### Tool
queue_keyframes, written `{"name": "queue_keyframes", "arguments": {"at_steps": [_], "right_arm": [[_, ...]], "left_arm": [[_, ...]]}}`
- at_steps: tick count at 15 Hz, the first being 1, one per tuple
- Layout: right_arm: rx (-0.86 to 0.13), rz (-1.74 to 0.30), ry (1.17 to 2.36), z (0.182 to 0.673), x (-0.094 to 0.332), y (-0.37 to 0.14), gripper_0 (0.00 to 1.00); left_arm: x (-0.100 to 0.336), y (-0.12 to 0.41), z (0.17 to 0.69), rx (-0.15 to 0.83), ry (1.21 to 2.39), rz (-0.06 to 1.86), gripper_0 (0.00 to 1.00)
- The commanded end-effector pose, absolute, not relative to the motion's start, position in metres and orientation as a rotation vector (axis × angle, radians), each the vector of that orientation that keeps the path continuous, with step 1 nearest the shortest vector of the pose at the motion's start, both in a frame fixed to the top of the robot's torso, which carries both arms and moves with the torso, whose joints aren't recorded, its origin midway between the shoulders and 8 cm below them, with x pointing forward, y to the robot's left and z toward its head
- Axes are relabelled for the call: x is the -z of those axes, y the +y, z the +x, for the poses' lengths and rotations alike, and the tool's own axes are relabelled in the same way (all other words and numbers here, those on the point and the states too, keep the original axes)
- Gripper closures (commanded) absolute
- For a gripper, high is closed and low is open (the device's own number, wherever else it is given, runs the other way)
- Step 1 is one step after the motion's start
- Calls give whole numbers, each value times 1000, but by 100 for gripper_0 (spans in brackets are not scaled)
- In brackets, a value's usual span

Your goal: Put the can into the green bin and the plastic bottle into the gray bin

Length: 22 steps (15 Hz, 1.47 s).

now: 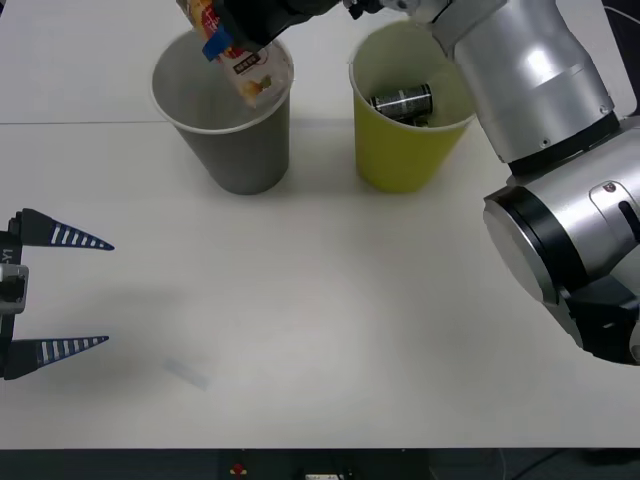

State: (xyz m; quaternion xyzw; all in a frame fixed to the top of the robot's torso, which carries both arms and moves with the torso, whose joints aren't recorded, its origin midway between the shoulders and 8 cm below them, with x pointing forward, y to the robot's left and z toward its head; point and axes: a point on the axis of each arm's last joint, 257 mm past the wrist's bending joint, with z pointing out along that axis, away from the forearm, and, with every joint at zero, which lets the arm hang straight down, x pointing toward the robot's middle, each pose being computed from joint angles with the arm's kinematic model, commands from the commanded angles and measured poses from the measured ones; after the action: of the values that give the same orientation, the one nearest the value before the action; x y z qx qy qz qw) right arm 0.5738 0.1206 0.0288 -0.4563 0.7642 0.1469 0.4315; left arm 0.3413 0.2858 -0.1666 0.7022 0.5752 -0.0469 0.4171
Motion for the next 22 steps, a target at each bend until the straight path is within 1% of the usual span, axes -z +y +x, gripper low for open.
{"name": "queue_keyframes", "arguments": {"at_steps": [1, 4, 5, 6, 8, 14, 18, 22], "right_arm": [[-371, -1111, 1865, 582, -28, 135, 100], [-378, -1077, 1829, 591, -28, 144, 100], [-382, -1071, 1818, 592, -30, 146, 92], [-386, -1067, 1814, 593, -32, 146, 64], [-395, -1052, 1790, 595, -38, 149, 0], [-436, -1043, 1803, 595, -41, 141, 0], [-415, -1060, 1819, 593, -48, 122, 0], [-389, -1102, 1829, 577, -54, 91, 0]], "left_arm": [[167, 286, 341, 118, 1444, 1762, 0], [167, 286, 341, 118, 1444, 1762, 0], [167, 286, 341, 118, 1444, 1762, 0], [167, 286, 341, 118, 1444, 1762, 0], [167, 286, 341, 118, 1444, 1762, 0], [167, 286, 341, 118, 1444, 1762, 0], [167, 286, 341, 118, 1444, 1762, 0], [167, 286, 341, 118, 1444, 1762, 0]]}}
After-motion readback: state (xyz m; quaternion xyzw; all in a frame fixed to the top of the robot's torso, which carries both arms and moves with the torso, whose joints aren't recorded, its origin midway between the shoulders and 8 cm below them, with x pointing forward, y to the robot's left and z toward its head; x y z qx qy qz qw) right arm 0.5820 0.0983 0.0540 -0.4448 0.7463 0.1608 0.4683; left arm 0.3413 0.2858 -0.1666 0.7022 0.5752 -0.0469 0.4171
